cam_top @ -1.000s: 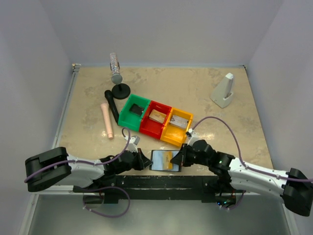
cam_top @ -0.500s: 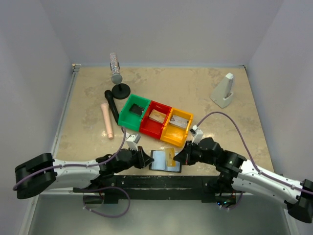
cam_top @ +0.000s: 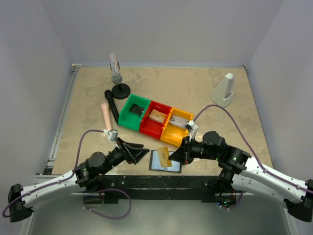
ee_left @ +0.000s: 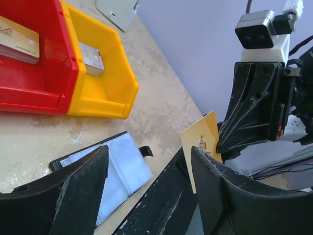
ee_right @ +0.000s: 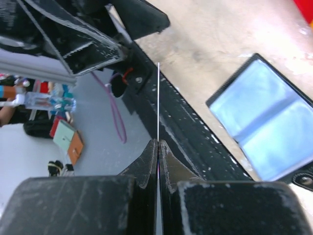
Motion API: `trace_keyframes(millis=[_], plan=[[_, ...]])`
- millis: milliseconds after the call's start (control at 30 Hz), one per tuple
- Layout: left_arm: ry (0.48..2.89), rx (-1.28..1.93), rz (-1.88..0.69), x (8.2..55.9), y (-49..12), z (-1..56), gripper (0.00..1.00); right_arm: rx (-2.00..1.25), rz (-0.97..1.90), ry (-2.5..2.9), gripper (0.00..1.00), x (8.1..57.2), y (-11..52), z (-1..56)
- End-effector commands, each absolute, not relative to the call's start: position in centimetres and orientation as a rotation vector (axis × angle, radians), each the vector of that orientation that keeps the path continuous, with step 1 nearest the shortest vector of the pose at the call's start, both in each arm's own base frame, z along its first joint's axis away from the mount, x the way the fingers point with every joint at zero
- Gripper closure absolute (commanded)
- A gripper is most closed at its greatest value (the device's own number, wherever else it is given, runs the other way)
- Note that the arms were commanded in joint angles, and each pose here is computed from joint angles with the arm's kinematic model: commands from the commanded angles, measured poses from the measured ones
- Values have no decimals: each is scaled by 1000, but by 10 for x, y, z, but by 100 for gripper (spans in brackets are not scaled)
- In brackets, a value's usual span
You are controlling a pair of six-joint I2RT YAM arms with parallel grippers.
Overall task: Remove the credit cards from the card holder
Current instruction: Remove the credit card from the card holder.
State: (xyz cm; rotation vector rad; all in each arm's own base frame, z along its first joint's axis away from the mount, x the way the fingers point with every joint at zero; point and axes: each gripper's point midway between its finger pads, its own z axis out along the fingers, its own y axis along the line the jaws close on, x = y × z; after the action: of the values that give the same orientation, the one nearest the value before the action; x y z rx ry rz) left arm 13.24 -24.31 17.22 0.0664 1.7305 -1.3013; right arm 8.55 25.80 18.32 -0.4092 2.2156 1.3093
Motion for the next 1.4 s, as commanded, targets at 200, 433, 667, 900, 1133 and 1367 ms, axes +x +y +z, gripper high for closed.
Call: trace_keyframes(millis=[200,433,667,900,1133,1367], plan=[[1524,79,-1606,102,-240,158,40,-498,1654,2009,100,72,293,250],[1526,179,-1684,85,-248,163,50,-498,1679,1976,100,74,298,262],[1576,136,-1651,92,-249,153,46,-460,1616,1984,100,80,287,259],[1622,110,-1566,103,-248,146,36,-425,1559,1984,100,85,273,255],[1665,170,-1538,99,-252,144,47,-459,1591,1943,100,84,277,269],[1694,226,-1578,90,-260,141,56,-480,1606,1909,100,84,280,282]])
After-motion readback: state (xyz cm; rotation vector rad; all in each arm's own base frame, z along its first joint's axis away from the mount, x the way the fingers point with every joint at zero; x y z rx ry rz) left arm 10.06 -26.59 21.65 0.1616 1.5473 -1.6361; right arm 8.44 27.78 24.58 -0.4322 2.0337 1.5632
